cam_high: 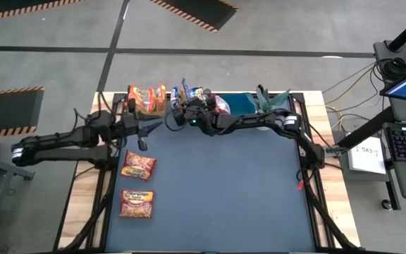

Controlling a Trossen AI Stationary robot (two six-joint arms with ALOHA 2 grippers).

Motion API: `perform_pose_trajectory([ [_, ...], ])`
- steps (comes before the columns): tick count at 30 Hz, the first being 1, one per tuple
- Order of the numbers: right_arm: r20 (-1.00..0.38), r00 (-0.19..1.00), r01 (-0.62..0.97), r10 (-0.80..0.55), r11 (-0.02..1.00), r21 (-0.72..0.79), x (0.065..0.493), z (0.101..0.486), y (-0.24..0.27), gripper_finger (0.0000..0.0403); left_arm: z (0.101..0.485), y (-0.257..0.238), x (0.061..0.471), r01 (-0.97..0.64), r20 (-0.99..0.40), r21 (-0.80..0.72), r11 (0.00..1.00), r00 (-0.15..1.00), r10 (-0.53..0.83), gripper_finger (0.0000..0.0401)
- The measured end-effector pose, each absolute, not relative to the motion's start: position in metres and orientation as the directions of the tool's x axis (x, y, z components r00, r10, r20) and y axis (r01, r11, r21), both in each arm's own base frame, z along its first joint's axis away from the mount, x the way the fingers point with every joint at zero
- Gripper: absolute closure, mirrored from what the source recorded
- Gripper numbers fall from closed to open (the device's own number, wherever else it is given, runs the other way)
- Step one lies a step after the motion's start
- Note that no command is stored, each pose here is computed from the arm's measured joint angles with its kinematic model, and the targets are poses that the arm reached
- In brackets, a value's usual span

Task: Sort Maruchan noodles
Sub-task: Put the blue noodle pack into the black bin

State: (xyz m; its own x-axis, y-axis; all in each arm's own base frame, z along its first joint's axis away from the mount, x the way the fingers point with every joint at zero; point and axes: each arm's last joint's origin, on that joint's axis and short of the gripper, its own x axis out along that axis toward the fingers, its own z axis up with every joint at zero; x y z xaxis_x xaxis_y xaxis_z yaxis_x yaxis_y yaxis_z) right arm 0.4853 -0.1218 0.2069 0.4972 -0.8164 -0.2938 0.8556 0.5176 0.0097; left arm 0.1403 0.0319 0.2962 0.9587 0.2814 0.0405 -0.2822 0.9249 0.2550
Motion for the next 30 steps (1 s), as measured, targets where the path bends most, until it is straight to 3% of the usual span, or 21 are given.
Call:
perform_pose_trajectory([
  [19,-0.321,0.398,0.891,-0.859,0.445,-0.086,0.519,0.19,-0.146,0.0274,0.301,0.027,0.117,-0.304,0.137,0.229,0.925,0.951,0.279,0.0326],
  [30,-0.361,0.445,0.875,-0.819,0.483,-0.017,0.521,0.182,-0.152,0.0245,0.301,0.027,0.116,-0.302,0.138,0.233,0.924,0.951,0.276,0.0326],
])
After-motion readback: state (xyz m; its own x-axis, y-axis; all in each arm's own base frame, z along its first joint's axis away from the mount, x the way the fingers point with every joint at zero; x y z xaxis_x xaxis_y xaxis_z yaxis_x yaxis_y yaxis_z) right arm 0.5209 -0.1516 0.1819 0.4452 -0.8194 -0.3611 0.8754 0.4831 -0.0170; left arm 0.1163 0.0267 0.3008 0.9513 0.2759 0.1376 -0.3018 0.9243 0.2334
